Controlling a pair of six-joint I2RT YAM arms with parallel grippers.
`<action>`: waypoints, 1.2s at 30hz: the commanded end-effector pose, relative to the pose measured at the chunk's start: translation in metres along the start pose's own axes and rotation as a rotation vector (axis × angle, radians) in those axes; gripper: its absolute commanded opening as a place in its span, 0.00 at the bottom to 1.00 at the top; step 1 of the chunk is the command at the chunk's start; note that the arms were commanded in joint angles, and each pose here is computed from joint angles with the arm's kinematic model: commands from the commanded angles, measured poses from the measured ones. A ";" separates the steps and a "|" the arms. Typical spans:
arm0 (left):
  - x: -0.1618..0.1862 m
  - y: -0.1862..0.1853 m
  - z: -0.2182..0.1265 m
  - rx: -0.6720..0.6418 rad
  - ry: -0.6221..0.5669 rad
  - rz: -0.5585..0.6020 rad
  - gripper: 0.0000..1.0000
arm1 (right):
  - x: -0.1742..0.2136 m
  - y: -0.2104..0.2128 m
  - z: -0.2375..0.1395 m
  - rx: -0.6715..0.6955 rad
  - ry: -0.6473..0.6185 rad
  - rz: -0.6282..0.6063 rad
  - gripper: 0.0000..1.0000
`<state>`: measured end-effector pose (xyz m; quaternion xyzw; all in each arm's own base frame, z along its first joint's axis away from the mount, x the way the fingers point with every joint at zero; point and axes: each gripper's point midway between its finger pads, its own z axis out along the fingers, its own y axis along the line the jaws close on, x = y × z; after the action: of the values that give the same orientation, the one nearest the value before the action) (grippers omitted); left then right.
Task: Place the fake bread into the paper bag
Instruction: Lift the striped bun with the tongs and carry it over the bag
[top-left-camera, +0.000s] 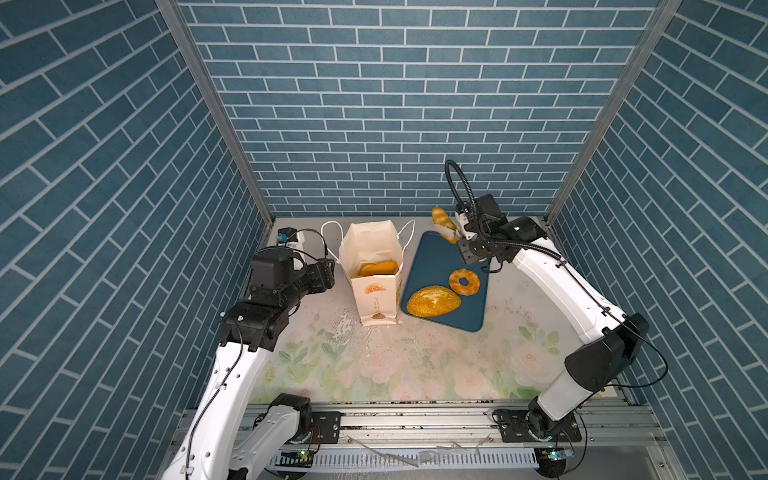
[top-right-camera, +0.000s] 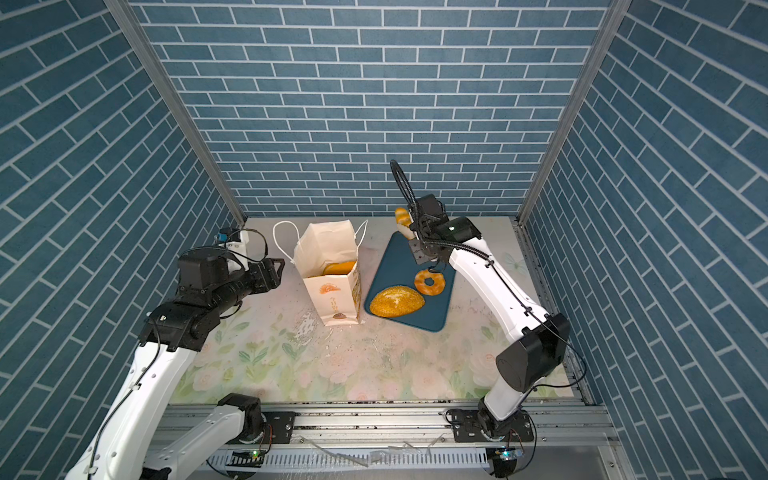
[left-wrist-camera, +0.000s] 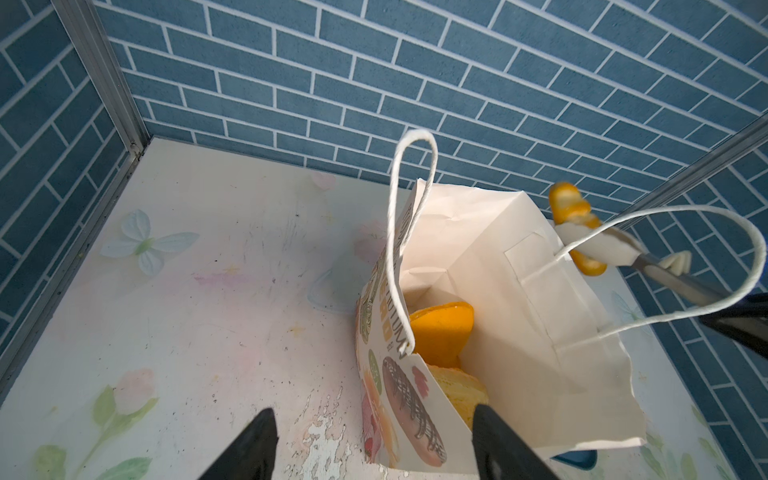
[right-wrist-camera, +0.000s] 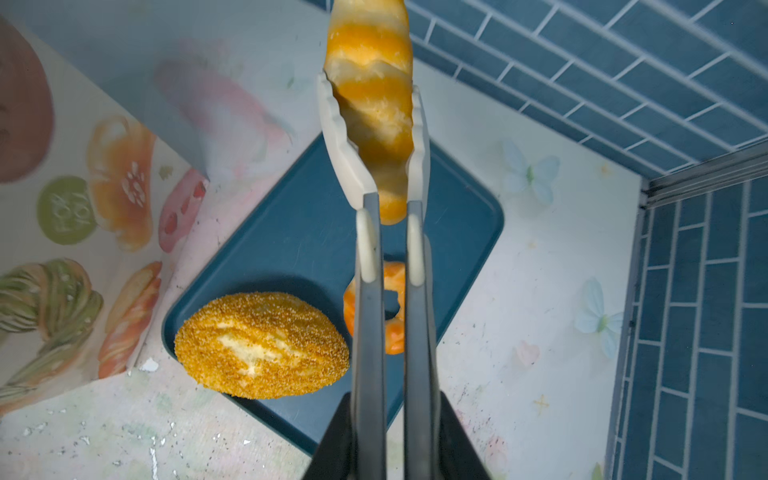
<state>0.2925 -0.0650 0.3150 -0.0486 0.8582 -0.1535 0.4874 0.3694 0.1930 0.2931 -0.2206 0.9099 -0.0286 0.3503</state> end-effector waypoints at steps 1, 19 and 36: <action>0.005 0.001 0.001 0.000 0.013 0.006 0.76 | -0.022 -0.020 -0.049 0.064 -0.117 0.036 0.25; 0.004 0.000 0.001 0.003 0.008 -0.004 0.76 | -0.088 0.088 -0.164 -0.217 -0.375 -0.261 0.27; 0.003 0.000 0.002 0.003 0.011 -0.005 0.76 | -0.046 0.164 -0.117 -0.346 -0.169 -0.472 0.28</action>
<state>0.2927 -0.0651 0.3109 -0.0493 0.8605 -0.1529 0.4834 0.2661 0.3462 0.3784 -0.4677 0.7987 0.0635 0.3731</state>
